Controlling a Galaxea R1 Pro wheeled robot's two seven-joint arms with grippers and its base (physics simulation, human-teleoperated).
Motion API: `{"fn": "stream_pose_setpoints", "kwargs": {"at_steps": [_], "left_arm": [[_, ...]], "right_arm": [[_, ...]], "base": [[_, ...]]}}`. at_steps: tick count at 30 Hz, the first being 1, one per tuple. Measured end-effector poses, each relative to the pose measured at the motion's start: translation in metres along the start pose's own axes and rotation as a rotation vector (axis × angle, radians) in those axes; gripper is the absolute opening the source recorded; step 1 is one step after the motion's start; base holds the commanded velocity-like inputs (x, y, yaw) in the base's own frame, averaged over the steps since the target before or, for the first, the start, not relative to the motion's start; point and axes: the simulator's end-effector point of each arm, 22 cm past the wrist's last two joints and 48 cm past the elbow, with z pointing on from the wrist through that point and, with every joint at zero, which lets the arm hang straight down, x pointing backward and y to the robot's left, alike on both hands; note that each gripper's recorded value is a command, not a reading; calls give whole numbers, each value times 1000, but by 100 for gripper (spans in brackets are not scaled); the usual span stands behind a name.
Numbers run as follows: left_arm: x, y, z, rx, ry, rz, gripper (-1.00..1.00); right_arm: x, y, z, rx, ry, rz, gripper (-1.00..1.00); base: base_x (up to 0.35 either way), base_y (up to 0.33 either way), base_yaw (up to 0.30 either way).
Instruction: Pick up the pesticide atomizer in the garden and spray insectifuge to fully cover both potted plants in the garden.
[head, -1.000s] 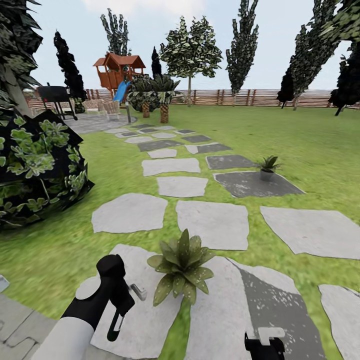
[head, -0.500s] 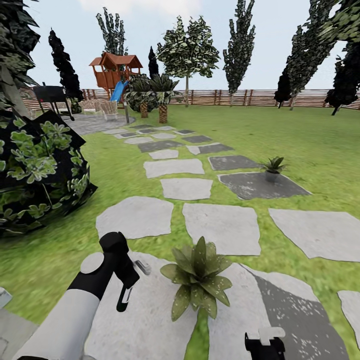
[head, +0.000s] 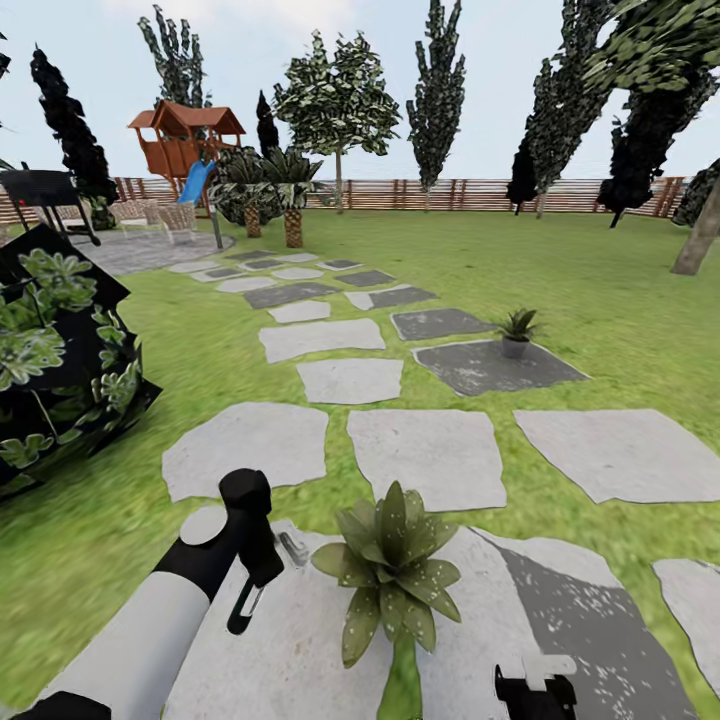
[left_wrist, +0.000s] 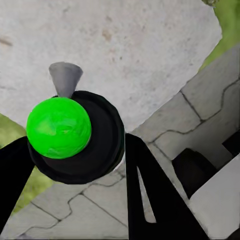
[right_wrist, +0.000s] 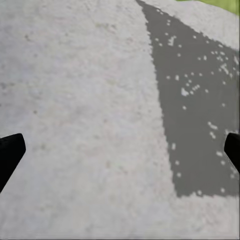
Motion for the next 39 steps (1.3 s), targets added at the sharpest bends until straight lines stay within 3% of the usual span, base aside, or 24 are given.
{"fn": "stream_pose_setpoints", "kwargs": {"at_steps": [5,8,18,26,39], "left_arm": [[-24,14,-27,-53,-25,31,-100],[-42,7,-36,-51,-51,51,-100],[-31,-8,-14,13,3,45,-100],[-48,-19,-20,16,-18,61,-100],[-58,-8,-36,-8,-41,63,-100]], "right_arm": [[1,-3,0,12,1,1,100],[1,-2,0,12,2,2,100],[1,-2,0,10,2,0,100],[1,-2,0,10,2,0,100],[0,-2,0,10,1,0,100]], "base": [[0,0,-234],[0,0,-40],[0,0,-2],[-152,0,0],[-43,0,-144]]}}
